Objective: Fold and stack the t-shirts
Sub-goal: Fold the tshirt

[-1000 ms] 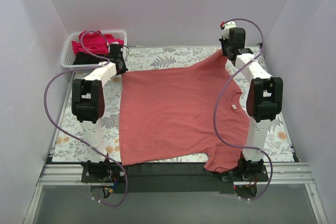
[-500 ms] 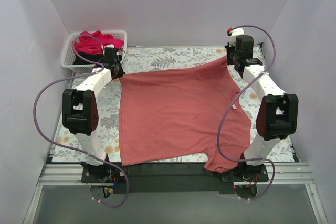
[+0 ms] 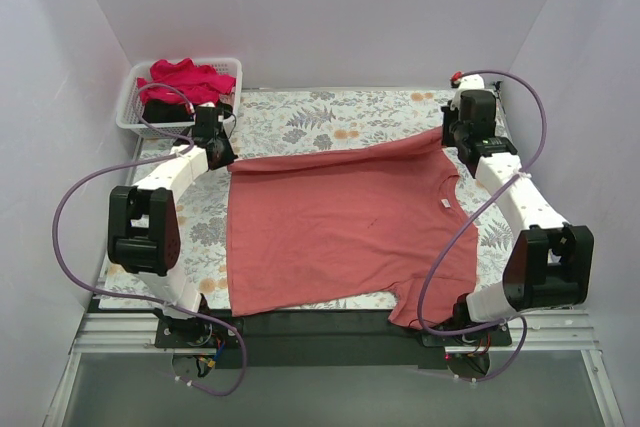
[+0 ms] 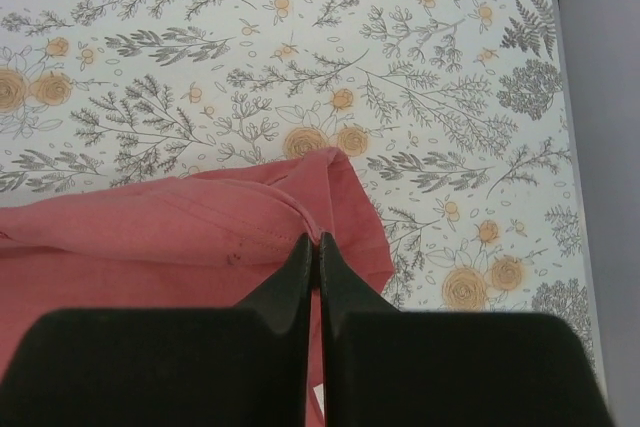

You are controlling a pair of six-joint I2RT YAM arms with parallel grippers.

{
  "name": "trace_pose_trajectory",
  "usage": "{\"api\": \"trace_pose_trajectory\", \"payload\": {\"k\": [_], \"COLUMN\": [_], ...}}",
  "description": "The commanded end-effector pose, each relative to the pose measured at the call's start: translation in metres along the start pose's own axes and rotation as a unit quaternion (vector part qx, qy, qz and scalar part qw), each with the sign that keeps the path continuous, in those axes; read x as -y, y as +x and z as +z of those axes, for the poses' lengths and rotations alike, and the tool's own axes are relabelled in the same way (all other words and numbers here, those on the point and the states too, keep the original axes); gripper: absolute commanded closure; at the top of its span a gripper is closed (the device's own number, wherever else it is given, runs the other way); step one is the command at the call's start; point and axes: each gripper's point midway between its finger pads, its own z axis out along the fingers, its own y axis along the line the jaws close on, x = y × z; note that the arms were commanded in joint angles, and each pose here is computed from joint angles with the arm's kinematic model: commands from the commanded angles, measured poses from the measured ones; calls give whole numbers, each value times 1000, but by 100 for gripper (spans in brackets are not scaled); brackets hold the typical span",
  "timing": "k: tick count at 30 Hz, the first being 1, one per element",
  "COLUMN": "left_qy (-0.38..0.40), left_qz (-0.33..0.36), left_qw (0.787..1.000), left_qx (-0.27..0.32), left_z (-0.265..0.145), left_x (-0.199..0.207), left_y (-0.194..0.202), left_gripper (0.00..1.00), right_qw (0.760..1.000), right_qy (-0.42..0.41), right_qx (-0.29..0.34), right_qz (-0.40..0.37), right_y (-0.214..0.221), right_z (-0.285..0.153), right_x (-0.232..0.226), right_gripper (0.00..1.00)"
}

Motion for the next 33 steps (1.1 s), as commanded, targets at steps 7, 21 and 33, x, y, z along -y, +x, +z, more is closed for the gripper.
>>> {"api": "trace_pose_trajectory", "payload": {"k": [7,21,33], "left_qy": [7,-20,-38], "left_qz": [-14,-16,-13], "left_qw": [1000,999,998], "left_qx": [10,-32,-43], "left_z": [-20,3,0], "left_x": [-8,-19,-23], "left_y": [6,46,59], "left_gripper": [100,100,100], "right_qw": [994,980,975], "right_qy": [40,109,130], "right_qx": [-36,-114,-121], "right_qz": [98,121,135], "right_y": [41,131,139], "right_z": [-25,-33,-38], "right_x": [7,22,27], "right_gripper": [99,99,99]}}
